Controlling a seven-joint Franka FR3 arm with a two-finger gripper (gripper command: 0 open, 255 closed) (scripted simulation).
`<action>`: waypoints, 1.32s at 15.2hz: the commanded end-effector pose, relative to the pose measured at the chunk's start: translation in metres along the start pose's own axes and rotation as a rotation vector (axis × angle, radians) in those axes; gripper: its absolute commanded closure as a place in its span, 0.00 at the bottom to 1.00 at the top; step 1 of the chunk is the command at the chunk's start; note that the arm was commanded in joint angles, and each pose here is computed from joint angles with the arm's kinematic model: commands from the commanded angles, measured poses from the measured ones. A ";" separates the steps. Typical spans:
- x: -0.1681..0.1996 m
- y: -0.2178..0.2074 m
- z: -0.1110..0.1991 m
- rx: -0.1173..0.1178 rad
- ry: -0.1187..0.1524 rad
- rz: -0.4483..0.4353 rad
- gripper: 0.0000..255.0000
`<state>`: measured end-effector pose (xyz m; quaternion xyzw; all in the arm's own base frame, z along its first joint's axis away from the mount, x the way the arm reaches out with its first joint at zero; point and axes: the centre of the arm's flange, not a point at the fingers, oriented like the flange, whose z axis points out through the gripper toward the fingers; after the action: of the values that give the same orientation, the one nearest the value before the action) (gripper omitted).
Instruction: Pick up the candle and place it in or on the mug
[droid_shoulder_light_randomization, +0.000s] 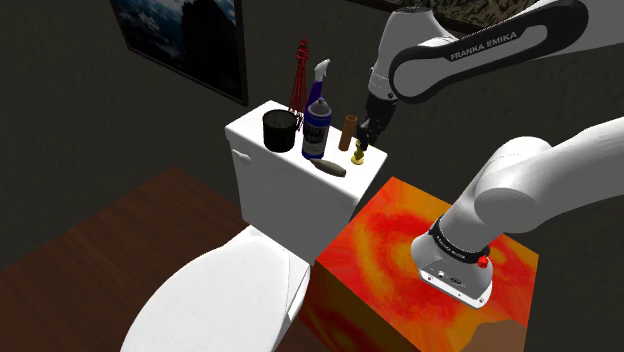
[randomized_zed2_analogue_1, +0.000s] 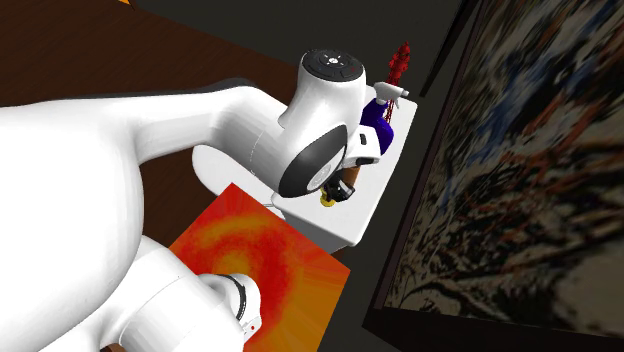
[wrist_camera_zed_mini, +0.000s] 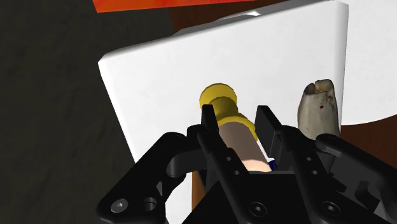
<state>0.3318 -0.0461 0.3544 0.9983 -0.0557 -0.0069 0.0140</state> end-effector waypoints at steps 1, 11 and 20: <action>0.000 0.000 0.000 0.000 -0.001 0.000 1.00; -0.001 0.001 -0.047 0.000 -0.001 0.000 1.00; -0.001 0.003 -0.095 0.000 -0.001 0.000 1.00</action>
<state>0.3324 -0.0452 0.4435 0.9983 -0.0556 -0.0072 0.0139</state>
